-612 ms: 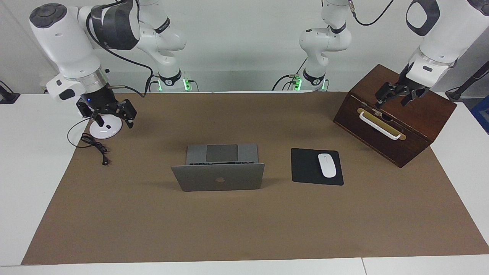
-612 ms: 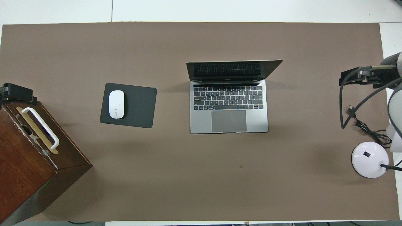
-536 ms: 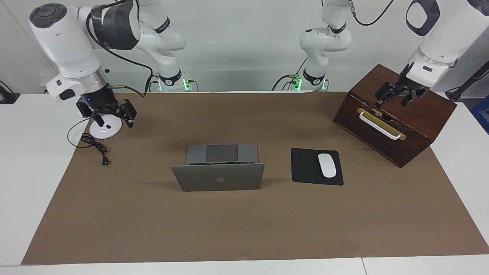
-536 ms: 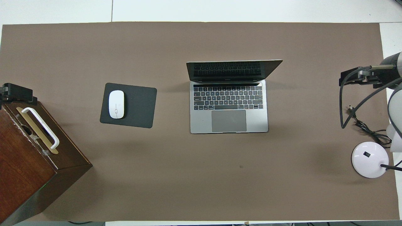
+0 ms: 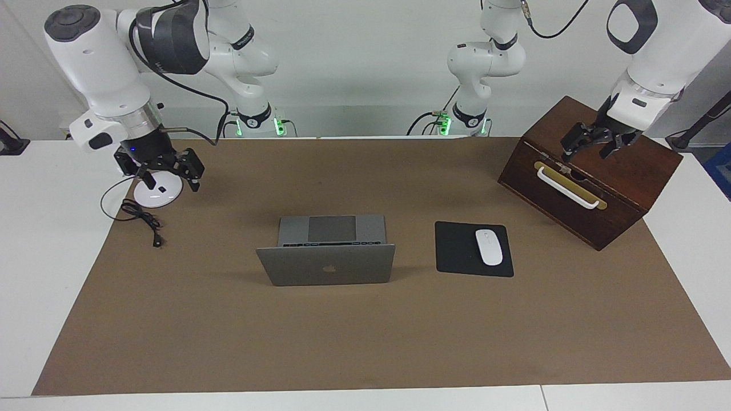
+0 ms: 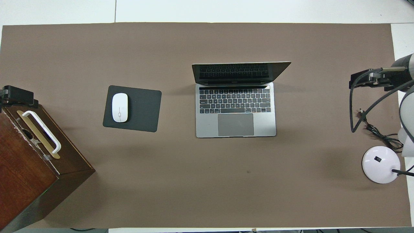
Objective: Close laptop with both arms
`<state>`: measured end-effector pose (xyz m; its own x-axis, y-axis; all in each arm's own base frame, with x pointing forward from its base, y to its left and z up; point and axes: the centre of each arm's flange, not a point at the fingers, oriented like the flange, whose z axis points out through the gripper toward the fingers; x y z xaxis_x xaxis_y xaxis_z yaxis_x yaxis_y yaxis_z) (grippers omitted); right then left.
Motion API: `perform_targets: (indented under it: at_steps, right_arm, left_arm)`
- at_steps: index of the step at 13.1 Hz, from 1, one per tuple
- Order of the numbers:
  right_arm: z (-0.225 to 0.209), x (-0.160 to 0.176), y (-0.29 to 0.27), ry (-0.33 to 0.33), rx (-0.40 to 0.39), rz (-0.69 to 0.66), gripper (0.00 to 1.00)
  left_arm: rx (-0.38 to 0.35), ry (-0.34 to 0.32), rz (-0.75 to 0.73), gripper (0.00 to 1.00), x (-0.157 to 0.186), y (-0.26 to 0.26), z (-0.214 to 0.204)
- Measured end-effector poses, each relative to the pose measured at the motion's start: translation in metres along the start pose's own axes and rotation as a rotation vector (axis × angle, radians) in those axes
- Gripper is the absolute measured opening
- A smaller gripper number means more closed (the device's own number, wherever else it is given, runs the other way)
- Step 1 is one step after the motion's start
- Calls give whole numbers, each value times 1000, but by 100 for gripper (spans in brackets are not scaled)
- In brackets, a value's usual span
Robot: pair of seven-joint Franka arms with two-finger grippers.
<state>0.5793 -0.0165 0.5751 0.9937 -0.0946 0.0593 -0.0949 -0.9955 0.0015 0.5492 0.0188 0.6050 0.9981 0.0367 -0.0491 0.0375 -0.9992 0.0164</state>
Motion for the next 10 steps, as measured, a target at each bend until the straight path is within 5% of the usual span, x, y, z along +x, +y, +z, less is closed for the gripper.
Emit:
perform_targets:
  at_steps: [10]
  right_arm:
    - [1,0,1,0,0,2,100]
  left_arm:
    - [0,11,-1,100,1,0,2]
